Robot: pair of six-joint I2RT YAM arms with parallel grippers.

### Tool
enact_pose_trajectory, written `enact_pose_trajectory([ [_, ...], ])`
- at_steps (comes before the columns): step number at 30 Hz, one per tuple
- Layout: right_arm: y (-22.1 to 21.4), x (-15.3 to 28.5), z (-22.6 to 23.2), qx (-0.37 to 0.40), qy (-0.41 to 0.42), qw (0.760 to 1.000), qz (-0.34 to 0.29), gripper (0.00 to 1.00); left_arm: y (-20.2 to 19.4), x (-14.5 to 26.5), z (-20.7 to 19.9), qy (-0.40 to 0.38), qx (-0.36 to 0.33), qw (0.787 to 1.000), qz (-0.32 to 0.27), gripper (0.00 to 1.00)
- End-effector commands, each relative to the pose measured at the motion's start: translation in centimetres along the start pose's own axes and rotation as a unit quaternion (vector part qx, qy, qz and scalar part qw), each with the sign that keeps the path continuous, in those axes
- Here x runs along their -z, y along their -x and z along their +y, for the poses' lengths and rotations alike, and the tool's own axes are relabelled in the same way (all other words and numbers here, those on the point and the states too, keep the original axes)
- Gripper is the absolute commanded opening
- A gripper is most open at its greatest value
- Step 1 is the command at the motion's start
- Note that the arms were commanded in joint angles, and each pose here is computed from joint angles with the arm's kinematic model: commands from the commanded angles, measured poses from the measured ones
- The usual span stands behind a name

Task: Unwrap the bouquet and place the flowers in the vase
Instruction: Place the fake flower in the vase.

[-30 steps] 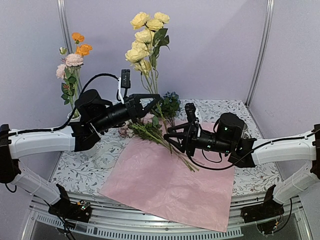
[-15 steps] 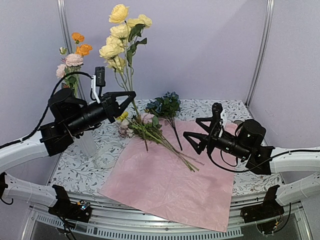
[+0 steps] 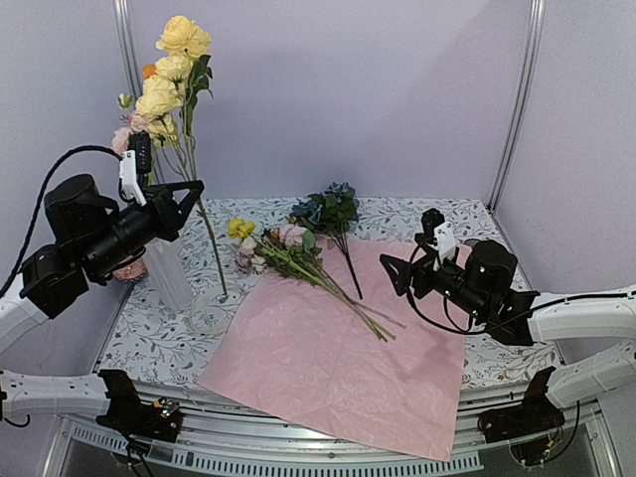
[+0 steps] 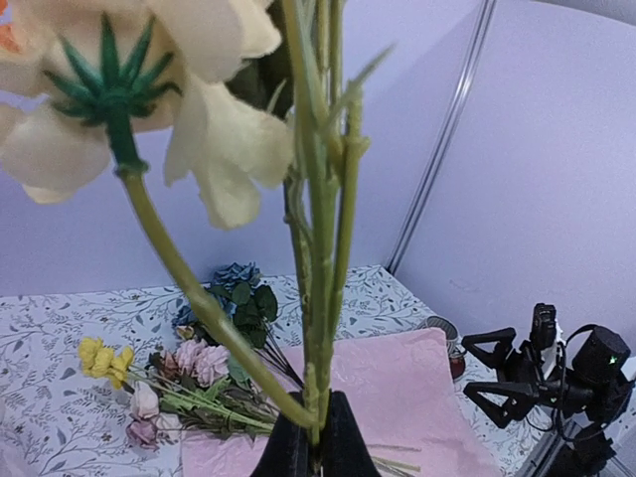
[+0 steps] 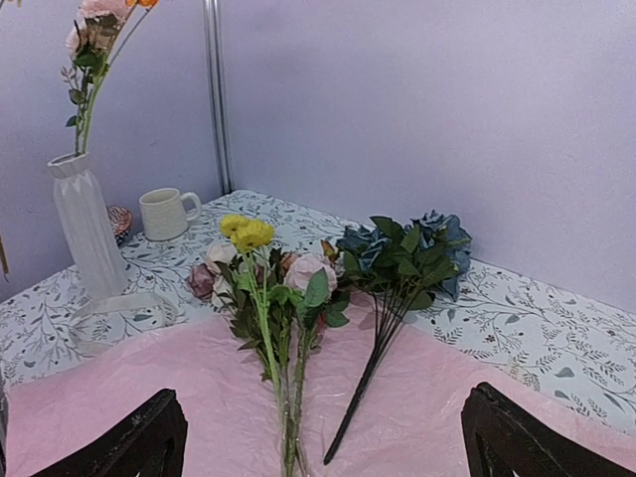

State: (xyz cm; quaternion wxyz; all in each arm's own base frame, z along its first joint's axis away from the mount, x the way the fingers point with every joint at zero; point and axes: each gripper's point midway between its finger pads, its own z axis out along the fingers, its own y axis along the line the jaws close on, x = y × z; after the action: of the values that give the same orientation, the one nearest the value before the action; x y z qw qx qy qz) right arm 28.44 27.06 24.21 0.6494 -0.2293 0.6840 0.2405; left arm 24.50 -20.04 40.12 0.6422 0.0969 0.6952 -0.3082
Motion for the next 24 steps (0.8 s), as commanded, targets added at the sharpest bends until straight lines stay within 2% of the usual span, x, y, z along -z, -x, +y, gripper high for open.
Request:
enact_pose_trajectory([
  [1, -2.4, -0.3, -3.1, 0.030, -0.089, 0.995, 0.028, 0.99, 0.6, 1.5, 2.8, 0.072, -0.012, 0.997, 0.002, 0.00],
  [10, -4.1, -0.7, -6.6, -0.030, -0.202, 0.978, 0.038, 0.99, 0.3, 2.7, 5.8, 0.143, -0.019, 0.989, 0.011, 0.00],
  [16, -4.9, -0.9, -6.0, -0.007, -0.184, 0.982, 0.049, 0.99, 1.2, 3.5, 8.0, 0.193, -0.025, 0.981, -0.002, 0.00],
  [24, -5.2, -1.0, -5.0, -0.007, -0.152, 0.987, 0.047, 0.99, 6.5, 5.3, 8.5, 0.221, -0.067, 0.969, -0.083, 0.00],
])
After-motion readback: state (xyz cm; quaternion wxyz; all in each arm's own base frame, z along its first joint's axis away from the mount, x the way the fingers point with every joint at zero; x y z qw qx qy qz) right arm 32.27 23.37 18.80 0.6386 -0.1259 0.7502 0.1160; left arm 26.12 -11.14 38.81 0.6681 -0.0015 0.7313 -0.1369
